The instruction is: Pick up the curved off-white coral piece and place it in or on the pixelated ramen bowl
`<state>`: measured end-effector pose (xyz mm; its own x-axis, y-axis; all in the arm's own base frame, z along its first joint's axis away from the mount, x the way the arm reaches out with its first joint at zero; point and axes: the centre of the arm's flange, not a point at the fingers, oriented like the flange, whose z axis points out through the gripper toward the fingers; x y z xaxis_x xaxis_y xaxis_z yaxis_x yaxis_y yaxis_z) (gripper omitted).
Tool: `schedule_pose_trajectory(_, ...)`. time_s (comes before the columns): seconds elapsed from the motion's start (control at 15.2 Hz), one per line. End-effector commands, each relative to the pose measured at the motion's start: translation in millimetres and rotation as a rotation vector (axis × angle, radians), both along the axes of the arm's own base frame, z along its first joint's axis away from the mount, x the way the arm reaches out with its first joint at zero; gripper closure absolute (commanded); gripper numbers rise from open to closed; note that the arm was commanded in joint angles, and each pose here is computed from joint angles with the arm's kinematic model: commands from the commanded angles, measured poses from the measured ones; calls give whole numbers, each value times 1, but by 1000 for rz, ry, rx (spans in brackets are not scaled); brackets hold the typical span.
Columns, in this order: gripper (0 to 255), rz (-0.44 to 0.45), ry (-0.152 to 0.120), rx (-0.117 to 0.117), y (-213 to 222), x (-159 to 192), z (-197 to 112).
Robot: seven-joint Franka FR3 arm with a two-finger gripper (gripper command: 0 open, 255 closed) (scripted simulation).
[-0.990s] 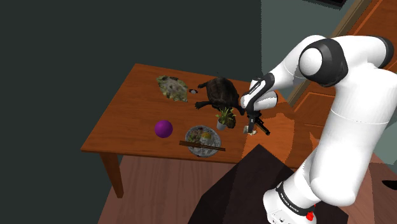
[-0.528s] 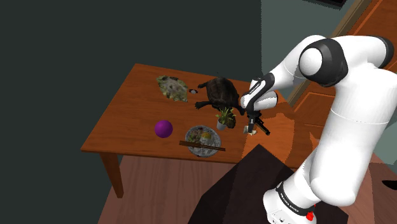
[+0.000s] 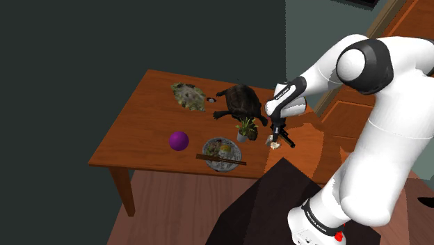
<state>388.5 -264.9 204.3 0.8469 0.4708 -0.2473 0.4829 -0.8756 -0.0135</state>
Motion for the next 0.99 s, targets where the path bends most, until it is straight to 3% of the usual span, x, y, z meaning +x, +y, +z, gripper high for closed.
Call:
schedule_pose_trajectory(0.0,255,0,1,0,-1,0,10)
schedule_pose_trajectory(0.92,255,0,1,0,-1,0,84)
